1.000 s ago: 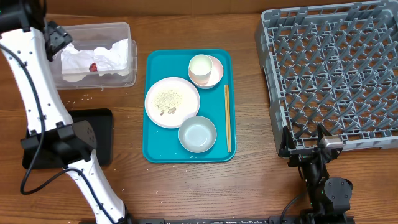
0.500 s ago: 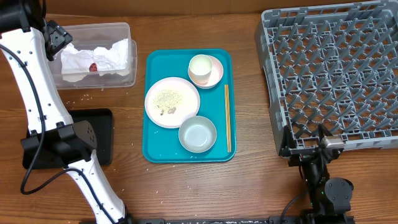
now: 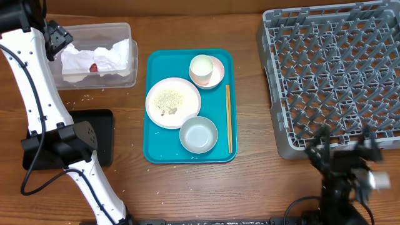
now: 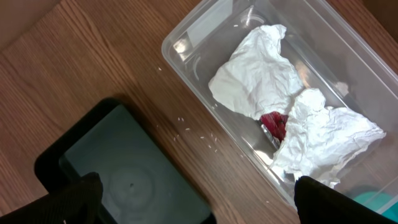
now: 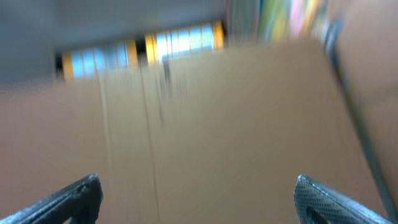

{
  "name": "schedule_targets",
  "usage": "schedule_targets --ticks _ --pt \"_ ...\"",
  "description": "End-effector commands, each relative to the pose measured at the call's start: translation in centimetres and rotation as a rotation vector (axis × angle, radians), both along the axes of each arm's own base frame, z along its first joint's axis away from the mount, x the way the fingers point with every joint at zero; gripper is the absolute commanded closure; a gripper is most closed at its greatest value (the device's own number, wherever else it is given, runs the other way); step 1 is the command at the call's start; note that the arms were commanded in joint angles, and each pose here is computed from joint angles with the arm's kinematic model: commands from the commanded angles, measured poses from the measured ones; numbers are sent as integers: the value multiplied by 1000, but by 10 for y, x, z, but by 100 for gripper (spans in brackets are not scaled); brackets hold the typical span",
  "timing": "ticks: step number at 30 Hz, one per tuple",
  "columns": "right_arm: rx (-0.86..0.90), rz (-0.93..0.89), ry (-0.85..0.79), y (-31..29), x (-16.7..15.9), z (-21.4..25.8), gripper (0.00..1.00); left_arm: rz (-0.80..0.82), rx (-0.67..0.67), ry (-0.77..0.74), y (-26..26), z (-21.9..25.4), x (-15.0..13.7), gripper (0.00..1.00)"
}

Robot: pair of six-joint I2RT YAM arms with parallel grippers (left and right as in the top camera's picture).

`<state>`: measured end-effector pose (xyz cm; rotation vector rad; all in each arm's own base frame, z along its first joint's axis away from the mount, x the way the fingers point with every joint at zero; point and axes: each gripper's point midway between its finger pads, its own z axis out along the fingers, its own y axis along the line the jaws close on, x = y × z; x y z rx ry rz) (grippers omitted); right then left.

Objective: Sort waste into correct bins and load items into the dishwasher
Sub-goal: 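Move the right gripper over the tray to the white cup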

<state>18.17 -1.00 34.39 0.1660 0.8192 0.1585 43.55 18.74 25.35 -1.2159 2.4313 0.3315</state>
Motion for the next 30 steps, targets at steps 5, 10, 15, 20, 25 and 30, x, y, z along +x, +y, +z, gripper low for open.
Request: schedule_targets --ticks 5,10,15,20,25,30 --pt "63 -35 -288 -13 -46 58 0 4 -2 -10 -3 2 1 0" --pt "3 -4 -198 1 -7 99 0 4 -2 -10 -3 2 1 0" --pt "-220 77 8 42 78 135 0 4 -2 -10 -3 2 1 0" --pt "-316 238 326 76 179 135 0 4 -2 -10 -3 2 1 0" --pt "-389 519 660 121 247 92 0 4 -2 -10 -3 2 1 0" --pt "-266 797 856 152 272 34 0 4 -2 -10 -3 2 1 0"
